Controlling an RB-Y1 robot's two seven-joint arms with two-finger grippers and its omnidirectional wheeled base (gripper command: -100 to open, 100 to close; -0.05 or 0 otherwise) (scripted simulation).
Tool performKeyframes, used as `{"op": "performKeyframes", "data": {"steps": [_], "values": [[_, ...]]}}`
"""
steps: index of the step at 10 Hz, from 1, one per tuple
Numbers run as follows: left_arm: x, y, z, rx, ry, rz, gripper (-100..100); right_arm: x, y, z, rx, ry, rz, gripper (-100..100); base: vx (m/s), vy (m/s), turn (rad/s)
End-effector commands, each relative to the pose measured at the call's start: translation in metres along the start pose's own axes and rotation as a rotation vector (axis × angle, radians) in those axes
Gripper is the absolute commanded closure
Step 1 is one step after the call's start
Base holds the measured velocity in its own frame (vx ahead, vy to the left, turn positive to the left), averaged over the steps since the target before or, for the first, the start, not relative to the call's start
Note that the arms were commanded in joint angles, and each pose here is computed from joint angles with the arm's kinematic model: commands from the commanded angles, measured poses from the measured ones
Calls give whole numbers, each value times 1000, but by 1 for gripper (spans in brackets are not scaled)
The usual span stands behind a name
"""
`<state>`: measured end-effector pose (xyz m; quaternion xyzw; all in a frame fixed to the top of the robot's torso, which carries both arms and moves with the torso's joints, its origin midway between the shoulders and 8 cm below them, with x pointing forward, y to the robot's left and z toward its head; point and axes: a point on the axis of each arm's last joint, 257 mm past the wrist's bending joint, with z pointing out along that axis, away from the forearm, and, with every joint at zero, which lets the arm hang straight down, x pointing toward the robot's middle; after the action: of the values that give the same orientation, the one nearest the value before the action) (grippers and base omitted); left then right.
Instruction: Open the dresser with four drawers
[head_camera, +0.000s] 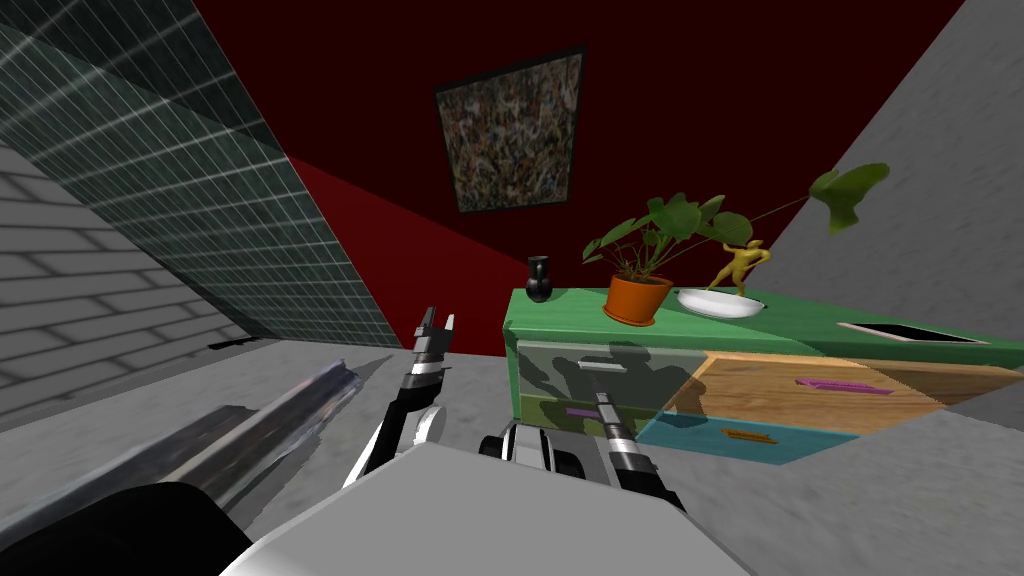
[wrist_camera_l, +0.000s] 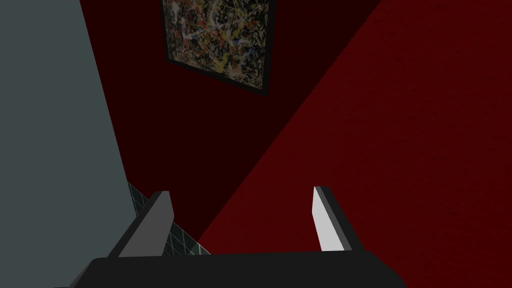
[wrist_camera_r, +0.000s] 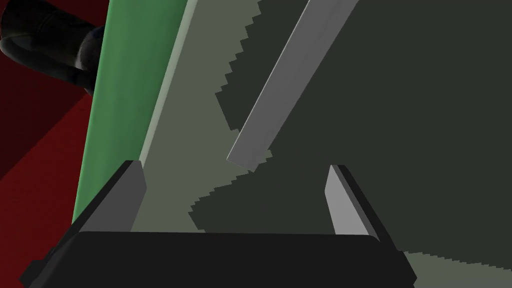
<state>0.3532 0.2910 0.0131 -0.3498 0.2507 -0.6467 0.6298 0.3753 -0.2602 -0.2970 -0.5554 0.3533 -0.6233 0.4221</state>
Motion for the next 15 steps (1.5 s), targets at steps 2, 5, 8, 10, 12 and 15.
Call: {"op": "performKeyframes", "data": {"steps": [2,5,8,10,12,15], "values": [[0,0,0,0,0,0,0,-4,10,0,-16,-24,96,-100,29,13,-1],[0,0,0,0,0,0,0,-5,17,-1,-28,-40,157,-100,26,7,-1],[0,0,0,0,0,0,0,-5,23,-1,-38,-52,213,-100,30,12,0],[0,0,0,0,0,0,0,1,25,13,-41,-37,202,-100,-11,5,46],[0,0,0,0,0,0,0,4,26,21,-44,-28,201,-100,-52,-6,74],[0,0,0,0,0,0,0,14,26,38,-46,-11,201,-100,-40,1,78]]}}
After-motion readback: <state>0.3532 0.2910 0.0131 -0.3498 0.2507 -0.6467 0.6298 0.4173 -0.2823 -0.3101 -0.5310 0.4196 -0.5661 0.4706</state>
